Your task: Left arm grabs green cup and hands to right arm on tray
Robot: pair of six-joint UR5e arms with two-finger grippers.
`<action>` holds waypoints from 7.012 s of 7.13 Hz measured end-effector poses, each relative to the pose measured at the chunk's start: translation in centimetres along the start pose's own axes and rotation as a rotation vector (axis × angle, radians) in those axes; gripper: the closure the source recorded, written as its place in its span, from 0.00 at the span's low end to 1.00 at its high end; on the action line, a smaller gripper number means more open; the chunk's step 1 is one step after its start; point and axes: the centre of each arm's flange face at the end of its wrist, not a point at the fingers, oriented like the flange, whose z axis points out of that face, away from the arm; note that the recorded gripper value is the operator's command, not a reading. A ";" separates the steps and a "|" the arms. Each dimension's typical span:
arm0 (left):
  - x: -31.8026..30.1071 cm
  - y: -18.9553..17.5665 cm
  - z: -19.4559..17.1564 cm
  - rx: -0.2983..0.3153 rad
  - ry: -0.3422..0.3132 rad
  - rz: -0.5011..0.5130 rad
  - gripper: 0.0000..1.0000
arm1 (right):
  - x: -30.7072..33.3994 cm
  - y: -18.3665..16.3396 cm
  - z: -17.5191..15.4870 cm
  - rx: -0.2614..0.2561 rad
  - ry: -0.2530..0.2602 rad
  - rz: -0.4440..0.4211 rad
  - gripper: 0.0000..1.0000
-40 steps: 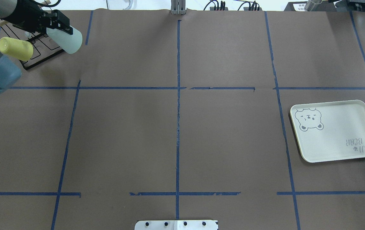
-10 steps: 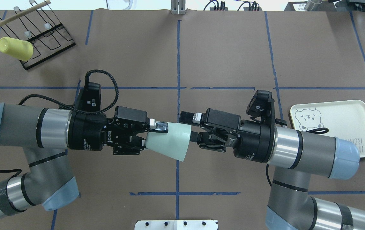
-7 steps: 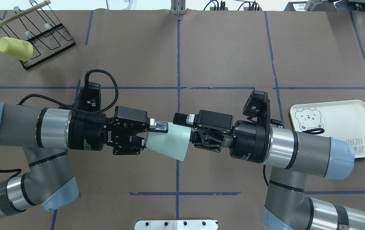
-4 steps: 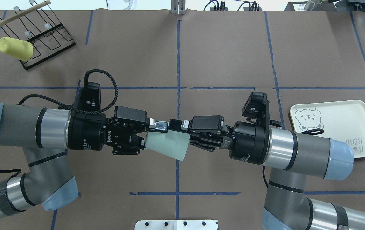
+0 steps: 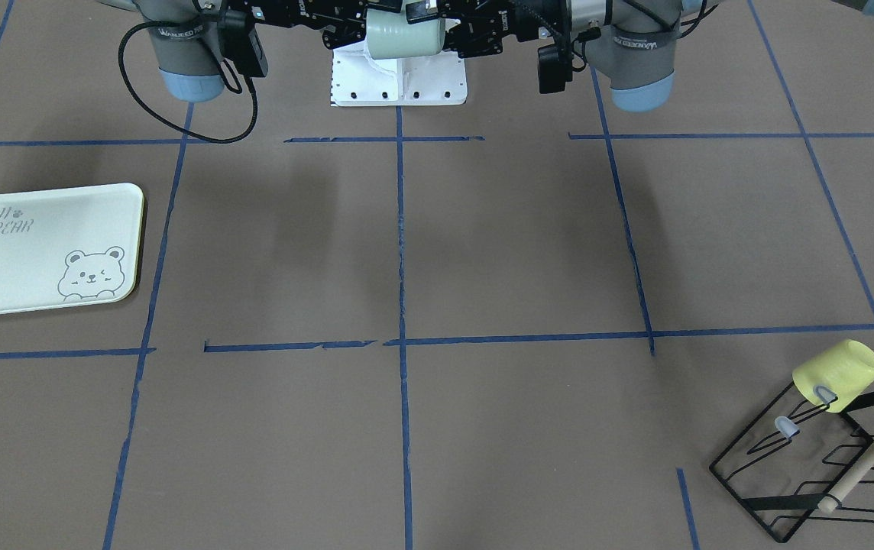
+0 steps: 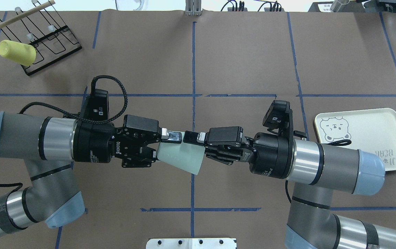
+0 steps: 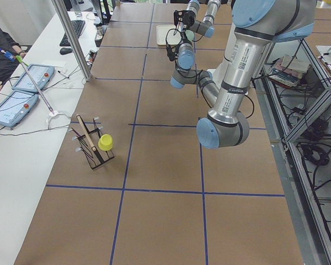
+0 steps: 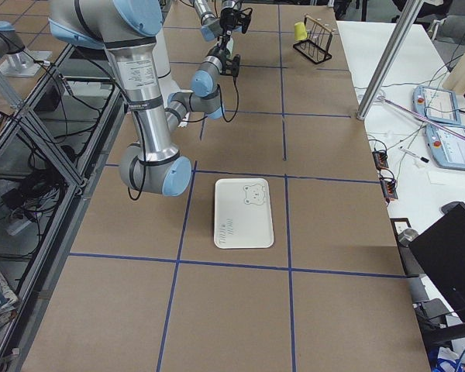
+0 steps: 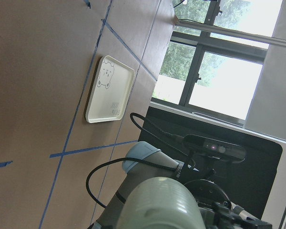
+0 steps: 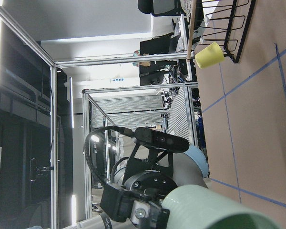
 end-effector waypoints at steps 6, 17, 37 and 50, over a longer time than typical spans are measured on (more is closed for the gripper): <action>0.1 0.0 0.1 0.004 0.005 0.001 0.54 | 0.6 0.3 -0.2 -0.004 0.013 0.005 0.72; -0.7 -4.8 -0.5 0.174 0.000 0.022 0.00 | 0.5 0.4 -0.5 -0.007 0.012 0.005 1.00; -9.1 -9.6 -59.8 0.071 -1.374 0.356 0.00 | -2.5 -24.7 -33.4 -0.272 1.458 -0.412 1.00; -10.5 -7.4 -62.2 0.128 -1.309 0.286 0.00 | 12.8 -23.4 -35.0 -0.184 1.584 -0.425 0.00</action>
